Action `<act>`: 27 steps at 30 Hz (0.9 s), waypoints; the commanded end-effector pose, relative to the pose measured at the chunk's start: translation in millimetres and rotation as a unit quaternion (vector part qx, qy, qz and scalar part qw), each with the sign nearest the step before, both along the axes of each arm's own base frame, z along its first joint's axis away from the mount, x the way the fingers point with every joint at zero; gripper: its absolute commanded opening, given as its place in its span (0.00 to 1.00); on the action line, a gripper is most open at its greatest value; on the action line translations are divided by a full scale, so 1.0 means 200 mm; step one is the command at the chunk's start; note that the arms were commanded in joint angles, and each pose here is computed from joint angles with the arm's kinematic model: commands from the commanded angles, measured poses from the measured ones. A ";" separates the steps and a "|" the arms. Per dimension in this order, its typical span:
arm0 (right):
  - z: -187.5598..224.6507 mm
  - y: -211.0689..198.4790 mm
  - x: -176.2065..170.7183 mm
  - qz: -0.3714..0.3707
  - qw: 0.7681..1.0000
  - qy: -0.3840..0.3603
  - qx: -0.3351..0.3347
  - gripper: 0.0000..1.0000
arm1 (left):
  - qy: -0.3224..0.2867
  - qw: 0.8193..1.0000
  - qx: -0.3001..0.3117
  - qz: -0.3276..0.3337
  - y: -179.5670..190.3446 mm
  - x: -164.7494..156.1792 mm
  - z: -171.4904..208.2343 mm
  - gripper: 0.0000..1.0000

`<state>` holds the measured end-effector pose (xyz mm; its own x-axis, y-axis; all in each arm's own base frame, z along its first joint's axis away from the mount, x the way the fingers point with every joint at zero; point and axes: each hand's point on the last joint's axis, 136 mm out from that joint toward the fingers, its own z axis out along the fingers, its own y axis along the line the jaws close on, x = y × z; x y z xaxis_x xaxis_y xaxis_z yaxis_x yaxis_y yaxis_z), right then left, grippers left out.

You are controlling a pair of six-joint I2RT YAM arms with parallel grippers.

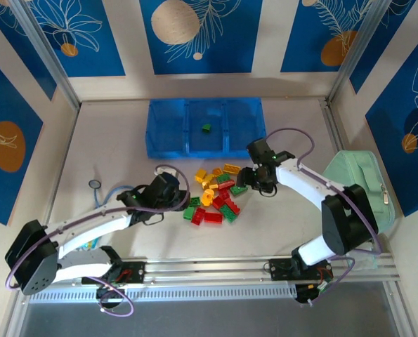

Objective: Sort the legos into containers by color
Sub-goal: Pick up the lego from the center of the table.

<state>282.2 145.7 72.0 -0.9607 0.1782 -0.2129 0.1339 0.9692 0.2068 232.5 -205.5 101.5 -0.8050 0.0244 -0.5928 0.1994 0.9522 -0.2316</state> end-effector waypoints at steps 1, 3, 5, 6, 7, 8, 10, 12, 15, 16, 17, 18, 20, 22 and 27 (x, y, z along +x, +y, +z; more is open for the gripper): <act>-0.01 -0.03 0.02 -0.026 0.999 0.015 -0.018 0.72 | -0.005 1.000 0.014 0.019 0.05 -0.02 -0.03 0.71; -0.02 -0.02 0.02 -0.030 0.999 0.020 -0.014 0.72 | -0.004 1.000 0.019 0.016 0.05 -0.03 -0.03 0.71; -0.03 0.00 0.04 -0.032 0.999 0.024 -0.007 0.72 | -0.008 1.000 0.023 0.015 0.06 -0.04 -0.03 0.71; -0.04 0.02 0.04 -0.033 0.999 0.026 -0.004 0.72 | -0.009 1.000 0.022 0.016 0.06 -0.05 -0.03 0.71; -0.05 0.03 0.05 -0.035 0.999 0.029 -0.002 0.72 | -0.009 1.000 0.019 0.018 0.06 -0.05 -0.03 0.71; -0.05 0.03 0.05 -0.037 0.999 0.031 -0.002 0.72 | -0.010 1.000 0.015 0.018 0.06 -0.06 -0.03 0.71; -0.06 0.04 0.07 -0.042 0.999 0.033 -0.005 0.73 | -0.013 1.000 0.006 0.021 0.07 -0.06 -0.04 0.71; -0.07 0.04 0.08 -0.048 0.998 0.035 -0.009 0.73 | -0.014 1.000 0.005 0.021 0.07 -0.06 -0.06 0.71; -0.09 0.04 0.09 -0.055 0.998 0.037 -0.011 0.73 | -0.013 1.000 0.012 0.016 0.06 -0.06 -0.06 0.71; -0.09 0.05 0.09 -0.056 0.998 0.037 -0.012 0.73 | -0.012 1.000 0.014 0.014 0.06 -0.06 -0.06 0.71; -0.10 0.05 0.10 -0.057 0.998 0.036 -0.012 0.73 | -0.012 1.000 0.017 0.014 0.06 -0.06 -0.06 0.71; -0.11 0.05 0.11 -0.058 0.998 0.036 -0.012 0.73 | -0.013 1.000 0.019 0.014 0.06 -0.05 -0.06 0.71; -0.12 0.07 0.13 -0.058 0.998 0.037 -0.012 0.73 | -0.014 1.000 0.022 0.016 0.07 -0.05 -0.07 0.71; -0.13 0.10 0.15 -0.053 0.998 0.040 -0.006 0.73 | -0.013 1.000 0.023 0.016 0.06 -0.05 -0.07 0.71; -0.18 0.15 0.16 -0.044 0.998 0.049 -0.008 0.73 | -0.012 1.000 0.021 0.020 0.07 -0.05 -0.07 0.70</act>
<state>312.3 166.0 38.8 -0.9569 0.2562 -0.1367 0.2335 0.9587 0.1627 220.2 -190.8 84.8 -0.8002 0.0231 -0.5992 0.1711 0.9665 -0.1913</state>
